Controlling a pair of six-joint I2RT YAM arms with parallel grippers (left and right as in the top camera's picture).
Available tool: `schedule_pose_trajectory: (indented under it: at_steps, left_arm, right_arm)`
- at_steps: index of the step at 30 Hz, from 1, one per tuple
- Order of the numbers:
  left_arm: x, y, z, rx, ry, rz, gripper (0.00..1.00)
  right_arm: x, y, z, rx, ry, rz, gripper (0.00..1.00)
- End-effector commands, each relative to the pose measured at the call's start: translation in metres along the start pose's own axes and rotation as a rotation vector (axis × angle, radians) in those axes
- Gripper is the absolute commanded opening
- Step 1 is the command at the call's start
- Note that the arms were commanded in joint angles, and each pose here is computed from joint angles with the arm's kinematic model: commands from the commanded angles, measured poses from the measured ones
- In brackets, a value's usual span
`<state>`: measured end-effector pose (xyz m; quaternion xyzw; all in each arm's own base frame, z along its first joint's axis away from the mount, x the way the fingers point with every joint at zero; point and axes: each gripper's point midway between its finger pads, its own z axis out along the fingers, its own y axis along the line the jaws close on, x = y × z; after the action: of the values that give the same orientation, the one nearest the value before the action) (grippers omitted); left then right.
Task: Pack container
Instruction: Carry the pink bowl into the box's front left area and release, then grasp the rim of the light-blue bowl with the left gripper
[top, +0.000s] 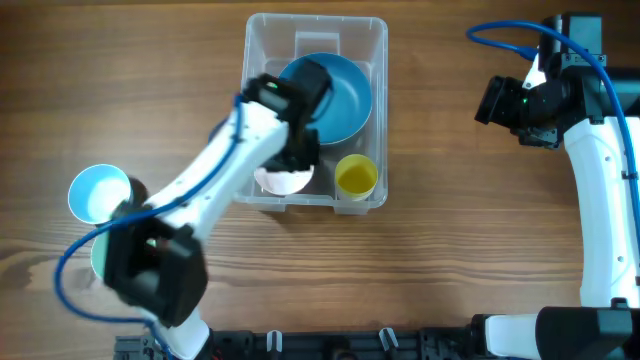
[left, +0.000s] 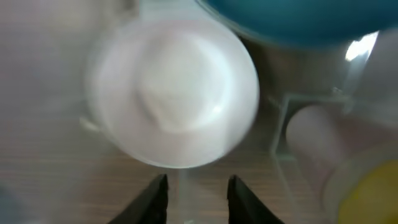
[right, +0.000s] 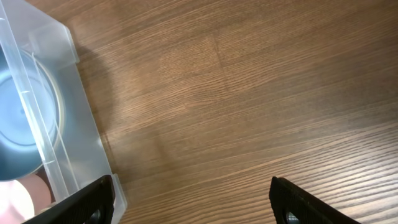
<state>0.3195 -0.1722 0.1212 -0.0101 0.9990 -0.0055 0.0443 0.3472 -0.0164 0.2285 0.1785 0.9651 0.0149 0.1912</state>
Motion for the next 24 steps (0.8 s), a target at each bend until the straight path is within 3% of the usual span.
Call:
schedule_pose_trajectory:
  at_steps: [1,3,5,10,16,24]
  left_arm:
    - [-0.035,0.066,-0.082,0.007,-0.256,-0.171,0.47]
    - [-0.043,0.121,-0.113,-0.003,-0.356,-0.32,0.56]
    - [-0.044,0.165,-0.127,-0.036,-0.401,-0.438,0.58]
    - [-0.026,0.279,-0.109,-0.141,-0.339,-0.757,0.64]
    - [-0.003,0.328,-0.041,-0.194,-0.148,-0.896,0.66]
    - [0.0,0.336,0.052,-0.205,0.08,-0.903,0.67]
  right_arm:
    - [0.0,0.0,0.006,0.003,0.013,-0.014,0.81]
    - [0.0,0.0,0.006,0.003,0.013,-0.014,0.81]
    - [0.001,0.0,0.006,0.003,0.014,-0.014,0.81]
    - [0.0,0.001,0.006,0.002,0.011,-0.014,0.81]
    - [0.0,0.001,0.006,0.002,0.011,-0.014,0.81]
    - [0.001,0.0,0.006,0.004,0.016,-0.014,0.81]
